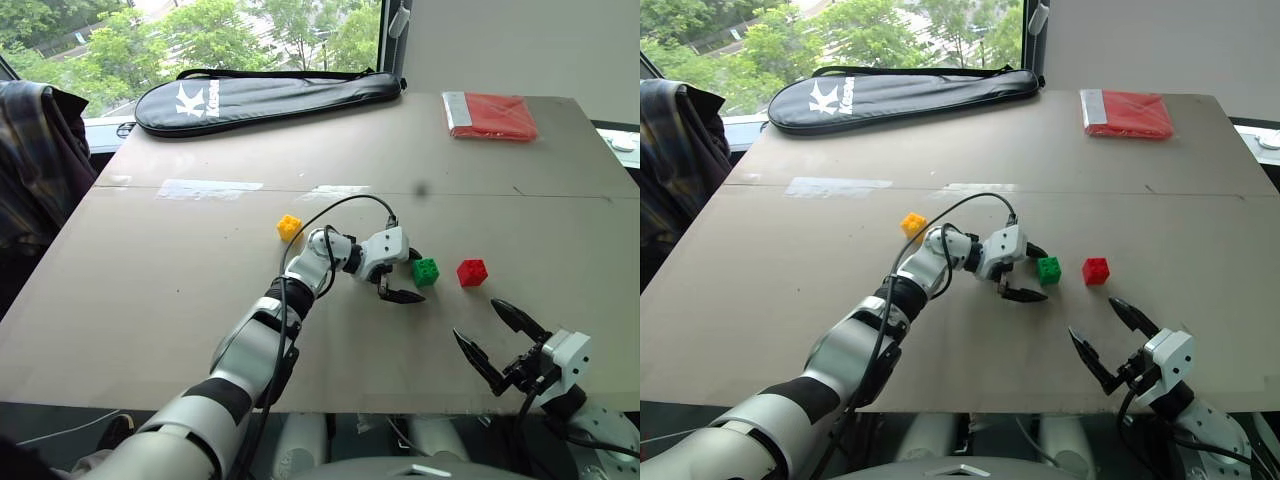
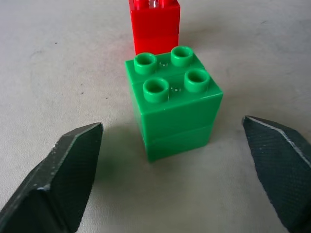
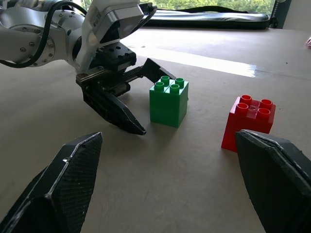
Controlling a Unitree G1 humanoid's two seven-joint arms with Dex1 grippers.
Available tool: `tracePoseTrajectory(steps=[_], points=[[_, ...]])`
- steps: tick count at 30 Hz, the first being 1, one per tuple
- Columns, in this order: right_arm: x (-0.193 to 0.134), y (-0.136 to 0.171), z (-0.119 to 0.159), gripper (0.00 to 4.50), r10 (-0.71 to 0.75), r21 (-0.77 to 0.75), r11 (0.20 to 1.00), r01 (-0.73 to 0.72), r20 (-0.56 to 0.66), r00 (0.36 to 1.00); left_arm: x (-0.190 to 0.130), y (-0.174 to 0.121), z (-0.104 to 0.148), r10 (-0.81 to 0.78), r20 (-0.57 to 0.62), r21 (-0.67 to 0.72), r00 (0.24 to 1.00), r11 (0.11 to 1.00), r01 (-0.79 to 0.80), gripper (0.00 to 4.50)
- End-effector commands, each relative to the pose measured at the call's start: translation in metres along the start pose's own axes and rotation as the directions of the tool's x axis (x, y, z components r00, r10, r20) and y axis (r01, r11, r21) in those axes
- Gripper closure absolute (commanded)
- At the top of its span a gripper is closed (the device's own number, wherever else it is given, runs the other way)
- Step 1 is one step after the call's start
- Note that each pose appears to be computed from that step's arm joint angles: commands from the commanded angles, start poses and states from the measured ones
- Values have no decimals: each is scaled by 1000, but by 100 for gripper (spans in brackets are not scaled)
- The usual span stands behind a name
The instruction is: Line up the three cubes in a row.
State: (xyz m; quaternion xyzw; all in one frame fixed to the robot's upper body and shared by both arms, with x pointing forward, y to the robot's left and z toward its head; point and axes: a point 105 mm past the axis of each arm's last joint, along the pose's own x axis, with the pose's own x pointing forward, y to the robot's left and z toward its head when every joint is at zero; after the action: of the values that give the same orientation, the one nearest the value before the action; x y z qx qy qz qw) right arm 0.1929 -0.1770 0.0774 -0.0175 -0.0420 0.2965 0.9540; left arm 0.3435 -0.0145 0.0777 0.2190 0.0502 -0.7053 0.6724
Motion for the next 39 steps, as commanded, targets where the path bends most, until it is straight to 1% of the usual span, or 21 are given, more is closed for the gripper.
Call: tracePoseTrajectory(steps=[1, 6, 12, 17, 33, 39], points=[[1, 2, 9, 0, 12, -17, 1000, -11, 27, 1000, -2, 3, 5, 7, 17, 21, 1000, 1000, -7, 6], [0, 1, 7, 0, 15, -16, 1000, -15, 23, 1000, -4, 5, 1, 31, -2, 26, 1000, 999, -31, 6], [3, 3, 6, 0, 22, -12, 1000, -21, 27, 999, -4, 15, 2, 94, -6, 13, 996, 996, -94, 6], [2, 2, 4, 0, 24, -13, 1000, -24, 24, 999, -8, 15, -3, 97, -34, 23, 995, 995, -96, 6], [6, 1, 2, 0, 48, -25, 999, -47, 24, 999, -21, 20, -10, 120, -58, 13, 991, 993, -119, 6], [8, 1, 2, 0, 55, -23, 998, -55, 25, 998, -23, 15, -10, 89, -49, 21, 995, 996, -88, 6]])
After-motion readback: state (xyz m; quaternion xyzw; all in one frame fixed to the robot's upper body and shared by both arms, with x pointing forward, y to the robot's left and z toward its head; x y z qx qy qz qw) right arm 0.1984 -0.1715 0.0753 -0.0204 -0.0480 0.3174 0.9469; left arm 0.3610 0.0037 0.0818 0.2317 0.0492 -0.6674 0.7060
